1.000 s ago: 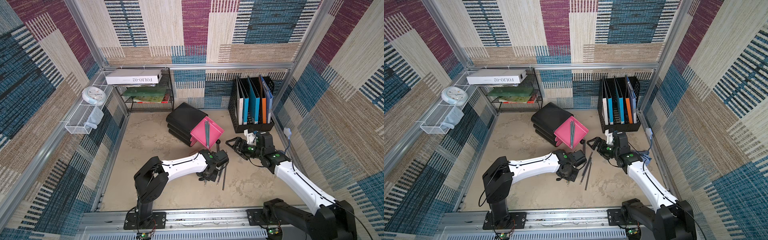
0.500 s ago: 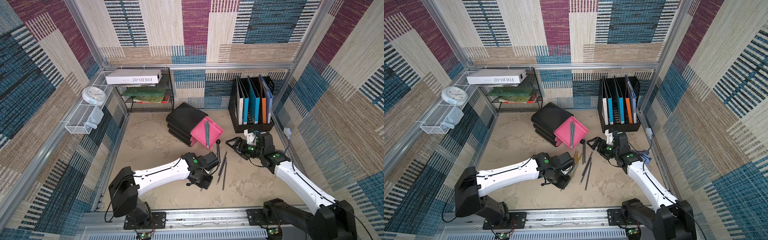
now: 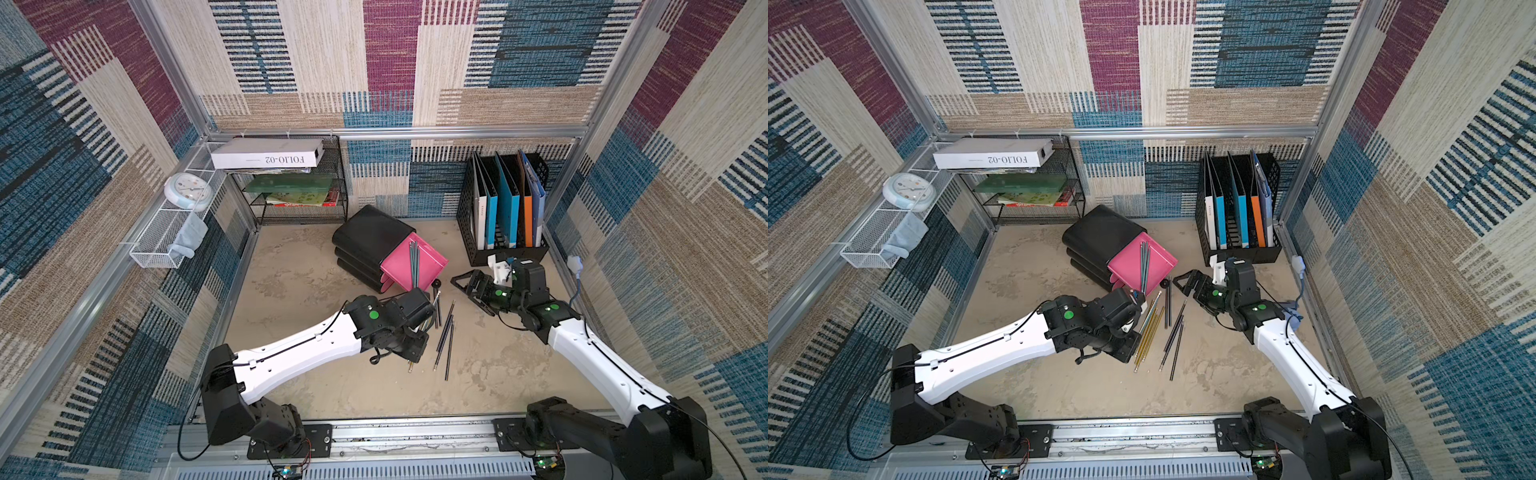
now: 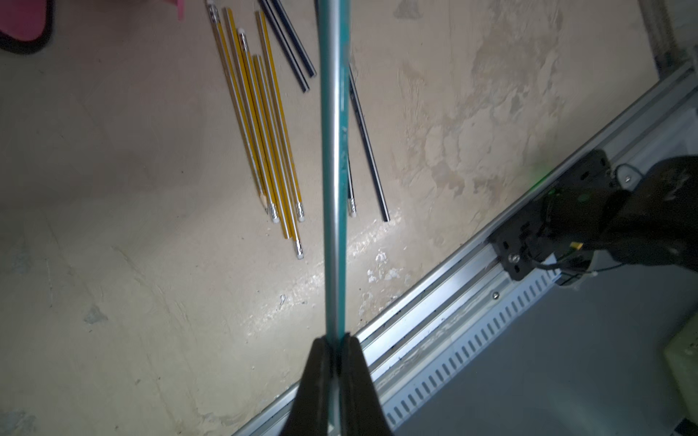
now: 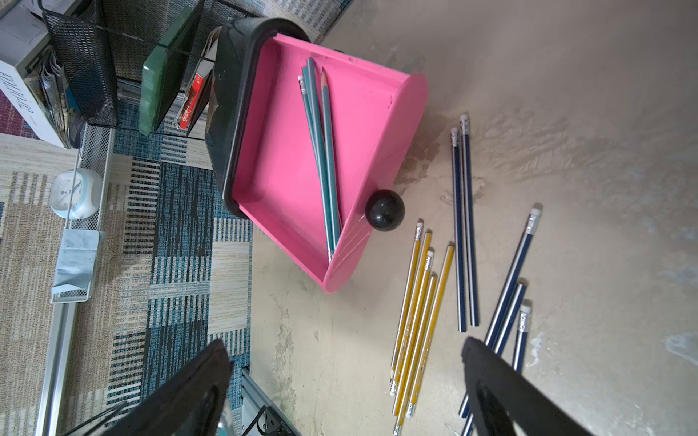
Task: Please place the pencils in the drawer according to their color
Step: Place the pencil in the drawer.
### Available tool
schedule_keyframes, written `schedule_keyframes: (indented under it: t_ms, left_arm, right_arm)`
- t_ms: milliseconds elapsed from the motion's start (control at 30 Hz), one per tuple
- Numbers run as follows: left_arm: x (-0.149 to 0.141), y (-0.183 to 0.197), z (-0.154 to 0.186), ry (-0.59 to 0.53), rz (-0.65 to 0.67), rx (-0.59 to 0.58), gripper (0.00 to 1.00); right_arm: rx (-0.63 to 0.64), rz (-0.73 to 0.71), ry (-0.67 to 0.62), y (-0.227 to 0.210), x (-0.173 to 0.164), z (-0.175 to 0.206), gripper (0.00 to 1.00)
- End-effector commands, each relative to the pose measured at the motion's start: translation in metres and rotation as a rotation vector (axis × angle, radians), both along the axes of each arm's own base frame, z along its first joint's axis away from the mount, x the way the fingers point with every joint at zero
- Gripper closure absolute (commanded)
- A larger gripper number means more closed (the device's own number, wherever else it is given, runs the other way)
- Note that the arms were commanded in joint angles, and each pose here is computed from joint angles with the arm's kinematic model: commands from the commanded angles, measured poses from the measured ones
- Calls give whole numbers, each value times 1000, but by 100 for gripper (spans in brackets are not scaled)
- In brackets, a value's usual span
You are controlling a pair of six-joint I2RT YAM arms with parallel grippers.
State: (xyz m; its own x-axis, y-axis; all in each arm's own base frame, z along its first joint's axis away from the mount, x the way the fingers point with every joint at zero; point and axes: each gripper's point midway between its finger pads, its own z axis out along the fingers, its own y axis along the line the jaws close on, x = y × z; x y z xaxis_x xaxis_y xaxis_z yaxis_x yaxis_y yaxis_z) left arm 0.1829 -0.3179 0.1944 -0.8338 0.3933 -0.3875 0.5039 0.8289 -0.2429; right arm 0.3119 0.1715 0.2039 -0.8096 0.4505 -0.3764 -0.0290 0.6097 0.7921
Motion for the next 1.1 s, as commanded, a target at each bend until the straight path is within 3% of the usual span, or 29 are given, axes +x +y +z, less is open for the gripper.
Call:
schedule_keyframes:
  t_ms: [0,267,467,1067]
  left_arm:
    - [30,-17,17,-52,91,-54,100]
    - [98,-26,31,-15,348,-130,100]
    - [129,-27,21,57,466,-159,100]
    - [152,-28,-19,236,550,-169,100]
  right_arm:
    - [2,-5,-24,0,5,8,1]
    - [5,-5,-29,1,8,9,1]
    - [8,-4,-29,2,11,8,1]
    - [12,-7,-23,2,13,3,1]
